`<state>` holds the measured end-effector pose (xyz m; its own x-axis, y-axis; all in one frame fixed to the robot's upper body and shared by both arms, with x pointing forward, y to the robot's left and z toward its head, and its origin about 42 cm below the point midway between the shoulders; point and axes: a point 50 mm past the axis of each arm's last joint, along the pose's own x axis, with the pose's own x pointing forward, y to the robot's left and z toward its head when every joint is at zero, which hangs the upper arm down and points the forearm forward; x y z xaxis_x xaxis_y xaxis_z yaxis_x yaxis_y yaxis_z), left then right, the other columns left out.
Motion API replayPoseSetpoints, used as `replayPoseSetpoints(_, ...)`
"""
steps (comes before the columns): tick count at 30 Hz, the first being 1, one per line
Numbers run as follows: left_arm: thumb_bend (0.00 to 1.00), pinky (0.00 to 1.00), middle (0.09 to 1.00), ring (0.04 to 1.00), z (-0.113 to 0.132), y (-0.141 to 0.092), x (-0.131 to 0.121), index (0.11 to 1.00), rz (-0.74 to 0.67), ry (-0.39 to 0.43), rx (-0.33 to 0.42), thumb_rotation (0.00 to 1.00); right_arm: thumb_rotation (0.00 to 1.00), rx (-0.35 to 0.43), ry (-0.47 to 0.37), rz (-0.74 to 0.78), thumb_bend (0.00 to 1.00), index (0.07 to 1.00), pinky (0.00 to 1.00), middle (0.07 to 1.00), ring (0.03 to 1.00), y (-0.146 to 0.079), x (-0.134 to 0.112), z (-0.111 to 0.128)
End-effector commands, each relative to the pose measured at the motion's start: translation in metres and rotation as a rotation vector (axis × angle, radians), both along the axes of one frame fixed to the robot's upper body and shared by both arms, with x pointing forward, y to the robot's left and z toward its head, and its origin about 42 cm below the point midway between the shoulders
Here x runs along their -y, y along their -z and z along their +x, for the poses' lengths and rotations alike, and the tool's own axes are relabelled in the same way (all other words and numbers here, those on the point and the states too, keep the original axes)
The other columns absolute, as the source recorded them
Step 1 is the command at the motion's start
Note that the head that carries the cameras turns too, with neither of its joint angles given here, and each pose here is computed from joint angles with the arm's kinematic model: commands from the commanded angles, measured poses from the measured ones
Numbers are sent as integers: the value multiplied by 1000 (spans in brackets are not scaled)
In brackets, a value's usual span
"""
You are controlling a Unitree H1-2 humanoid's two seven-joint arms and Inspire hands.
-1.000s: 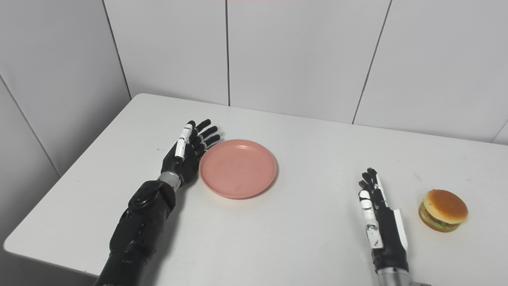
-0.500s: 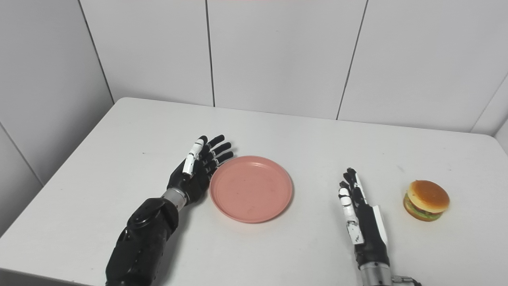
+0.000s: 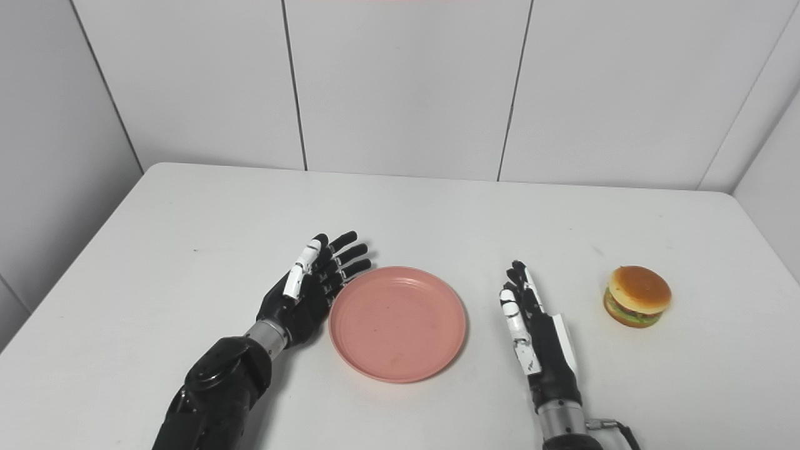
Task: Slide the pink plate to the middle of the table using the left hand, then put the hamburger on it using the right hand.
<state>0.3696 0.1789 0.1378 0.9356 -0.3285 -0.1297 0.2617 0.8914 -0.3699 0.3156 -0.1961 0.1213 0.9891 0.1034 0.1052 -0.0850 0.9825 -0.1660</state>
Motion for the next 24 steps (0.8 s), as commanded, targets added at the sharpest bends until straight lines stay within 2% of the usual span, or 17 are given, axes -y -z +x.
replayPoseSetpoints(1, 339, 879, 884, 876, 1, -6, 1, 879, 7, 13, 27, 1000, 1000, -5, 9, 4, 317, 963, 889, 951, 923, 4, -3, -4)
replayPoseSetpoints(13, 341, 879, 882, 874, 1, -2, -1, 879, -6, 17, 20, 1000, 1000, 12, 70, 24, 310, 952, 918, 935, 928, -13, 2, 1)
replayPoseSetpoints(19, 334, 882, 879, 873, 1, -2, -2, 879, -17, 11, 19, 1000, 1000, 82, 66, -29, 363, 952, 920, 937, 933, -37, 10, 8)
replayPoseSetpoints(24, 334, 887, 888, 881, 0, -1, -6, 886, -23, 3, 16, 1000, 1000, 170, 83, -131, 454, 946, 862, 920, 911, -63, 18, 13)
